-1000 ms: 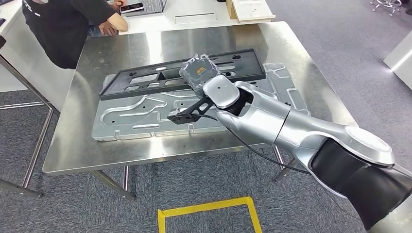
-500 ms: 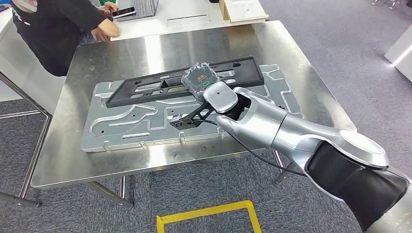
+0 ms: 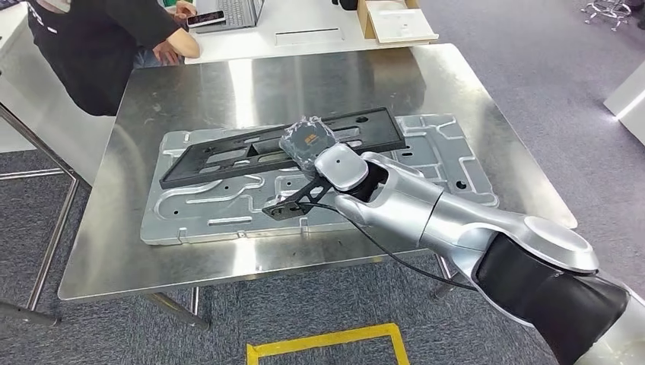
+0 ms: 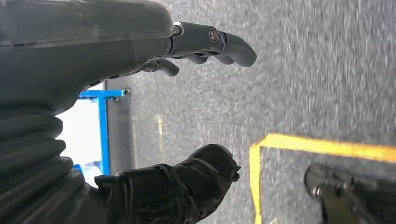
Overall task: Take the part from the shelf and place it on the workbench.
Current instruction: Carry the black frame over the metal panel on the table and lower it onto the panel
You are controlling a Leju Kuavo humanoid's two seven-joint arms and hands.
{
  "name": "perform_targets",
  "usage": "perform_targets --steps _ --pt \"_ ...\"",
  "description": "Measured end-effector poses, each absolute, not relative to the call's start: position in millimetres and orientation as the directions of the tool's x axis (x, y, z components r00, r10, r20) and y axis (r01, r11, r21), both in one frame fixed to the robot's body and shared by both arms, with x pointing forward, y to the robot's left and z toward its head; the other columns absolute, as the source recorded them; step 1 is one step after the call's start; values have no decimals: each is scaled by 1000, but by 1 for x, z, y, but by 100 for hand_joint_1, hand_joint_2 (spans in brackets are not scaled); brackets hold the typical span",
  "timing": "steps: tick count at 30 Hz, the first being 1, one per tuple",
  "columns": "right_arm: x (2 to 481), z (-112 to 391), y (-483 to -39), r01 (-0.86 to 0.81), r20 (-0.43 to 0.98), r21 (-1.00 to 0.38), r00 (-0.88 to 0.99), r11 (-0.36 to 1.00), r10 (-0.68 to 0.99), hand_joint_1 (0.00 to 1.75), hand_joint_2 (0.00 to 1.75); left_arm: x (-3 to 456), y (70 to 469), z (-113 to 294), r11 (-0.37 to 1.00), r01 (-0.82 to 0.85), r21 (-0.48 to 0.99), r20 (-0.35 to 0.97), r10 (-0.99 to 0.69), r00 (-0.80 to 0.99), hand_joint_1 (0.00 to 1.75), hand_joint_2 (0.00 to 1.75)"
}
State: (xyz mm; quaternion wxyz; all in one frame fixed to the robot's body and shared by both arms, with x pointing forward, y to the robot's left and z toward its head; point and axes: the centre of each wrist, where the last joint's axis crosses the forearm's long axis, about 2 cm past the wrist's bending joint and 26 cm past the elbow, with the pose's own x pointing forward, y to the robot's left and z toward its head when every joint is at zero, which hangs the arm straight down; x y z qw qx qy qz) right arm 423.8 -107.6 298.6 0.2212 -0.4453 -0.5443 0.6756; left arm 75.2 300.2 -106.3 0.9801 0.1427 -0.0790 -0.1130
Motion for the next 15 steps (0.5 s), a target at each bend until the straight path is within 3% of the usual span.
perform_targets --steps 15 --pt "421 280 -108 150 -349 -936 -518 -318 781 175 175 73 299 -107 937 201 285 116 -241 963 0 175"
